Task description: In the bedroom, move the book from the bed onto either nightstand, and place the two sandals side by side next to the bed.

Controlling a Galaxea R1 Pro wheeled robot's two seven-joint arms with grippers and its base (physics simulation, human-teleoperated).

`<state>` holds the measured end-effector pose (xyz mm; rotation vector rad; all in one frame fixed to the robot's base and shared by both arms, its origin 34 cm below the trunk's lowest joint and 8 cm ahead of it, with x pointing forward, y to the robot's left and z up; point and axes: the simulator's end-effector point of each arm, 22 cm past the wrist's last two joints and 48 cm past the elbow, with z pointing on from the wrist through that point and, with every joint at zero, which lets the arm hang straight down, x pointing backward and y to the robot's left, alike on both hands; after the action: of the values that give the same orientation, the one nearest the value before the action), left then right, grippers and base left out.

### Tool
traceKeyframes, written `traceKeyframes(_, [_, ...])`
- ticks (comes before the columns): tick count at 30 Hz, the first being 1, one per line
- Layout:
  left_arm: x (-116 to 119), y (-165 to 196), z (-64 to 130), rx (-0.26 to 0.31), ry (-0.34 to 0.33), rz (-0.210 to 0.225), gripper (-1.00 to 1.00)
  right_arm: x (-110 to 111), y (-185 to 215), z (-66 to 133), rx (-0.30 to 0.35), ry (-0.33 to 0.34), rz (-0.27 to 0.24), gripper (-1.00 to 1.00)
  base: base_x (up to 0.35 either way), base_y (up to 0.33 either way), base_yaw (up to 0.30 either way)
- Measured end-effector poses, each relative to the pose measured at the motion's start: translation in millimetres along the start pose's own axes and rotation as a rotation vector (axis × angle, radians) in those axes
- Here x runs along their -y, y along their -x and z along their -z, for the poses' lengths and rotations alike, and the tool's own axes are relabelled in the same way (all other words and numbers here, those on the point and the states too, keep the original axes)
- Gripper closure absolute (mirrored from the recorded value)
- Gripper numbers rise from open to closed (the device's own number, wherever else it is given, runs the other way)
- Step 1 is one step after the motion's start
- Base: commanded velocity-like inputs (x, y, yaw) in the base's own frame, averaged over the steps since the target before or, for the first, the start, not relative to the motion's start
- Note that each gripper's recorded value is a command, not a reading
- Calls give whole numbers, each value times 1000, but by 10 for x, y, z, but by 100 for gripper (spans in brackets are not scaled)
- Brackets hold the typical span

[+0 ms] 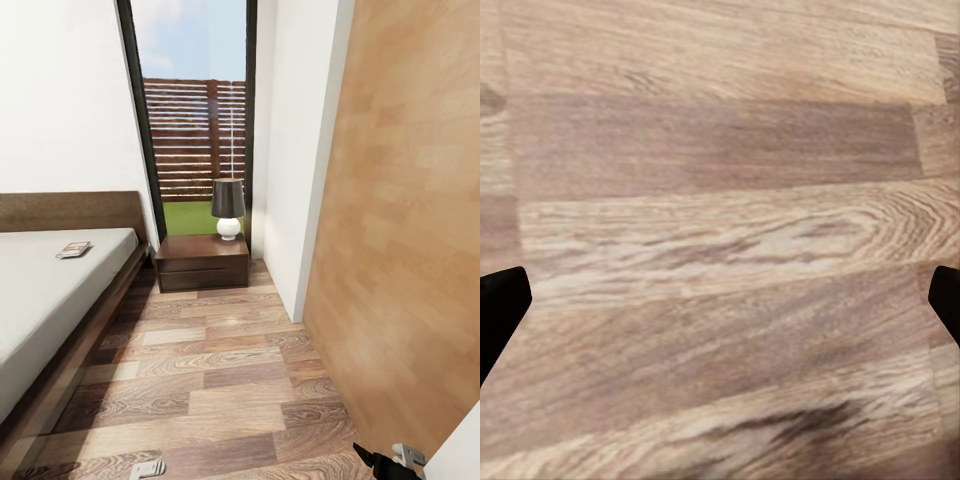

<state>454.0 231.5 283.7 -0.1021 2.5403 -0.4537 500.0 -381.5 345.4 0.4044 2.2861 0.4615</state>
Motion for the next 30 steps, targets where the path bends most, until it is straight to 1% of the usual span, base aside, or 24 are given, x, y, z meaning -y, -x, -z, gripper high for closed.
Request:
traceKeyframes(1, [0,-1,0,0,0,0,-100,-5,-6,-4,-1,-1,-2,-100,0,0,0])
traceKeyframes(2, [0,2,0,0,0,0,-100,-89,-129,-33,-23,13,-5,-100,0,0,0])
traceKeyframes(3, [1,2,-2,0,0,-1,-100,-272,-557,-52,-109,44,-47,-100,0,0,0])
traceKeyframes(4, [1,1,-1,0,0,-1,-100,-382,-673,-81,-134,59,-38,-100,0,0,0])
traceKeyframes(5, [1,3,-2,0,0,-1,-100,-464,-764,-106,-157,68,-20,-100,0,0,0])
traceKeyframes(6, [0,1,-1,0,0,-1,-100,-496,-810,-117,-168,69,-9,-100,0,0,0])
traceKeyframes(8, [1,1,-2,0,0,-1,-100,-553,-995,-146,-221,53,53,-100,0,0,0])
traceKeyframes(9, [1,2,-2,0,0,-1,-100,-562,-1040,-153,-234,47,69,-100,0,0,0])
traceKeyframes(12, [2,-3,-1,-1,-1,0,-100,-599,-1256,-168,-299,24,161,-100,0,0,0])
traceKeyframes(15, [1,-3,-1,-1,0,0,-100,-604,-1287,-170,-309,21,177,-100,0,0,0])
traceKeyframes(18, [1,-5,-1,-1,0,0,-100,-606,-1300,-169,-312,20,182,-100,0,0,0])
traceKeyframes(30, [1,-2,-1,-1,0,0,-100,-608,-1303,-170,-313,20,184,-100,0,0,6])
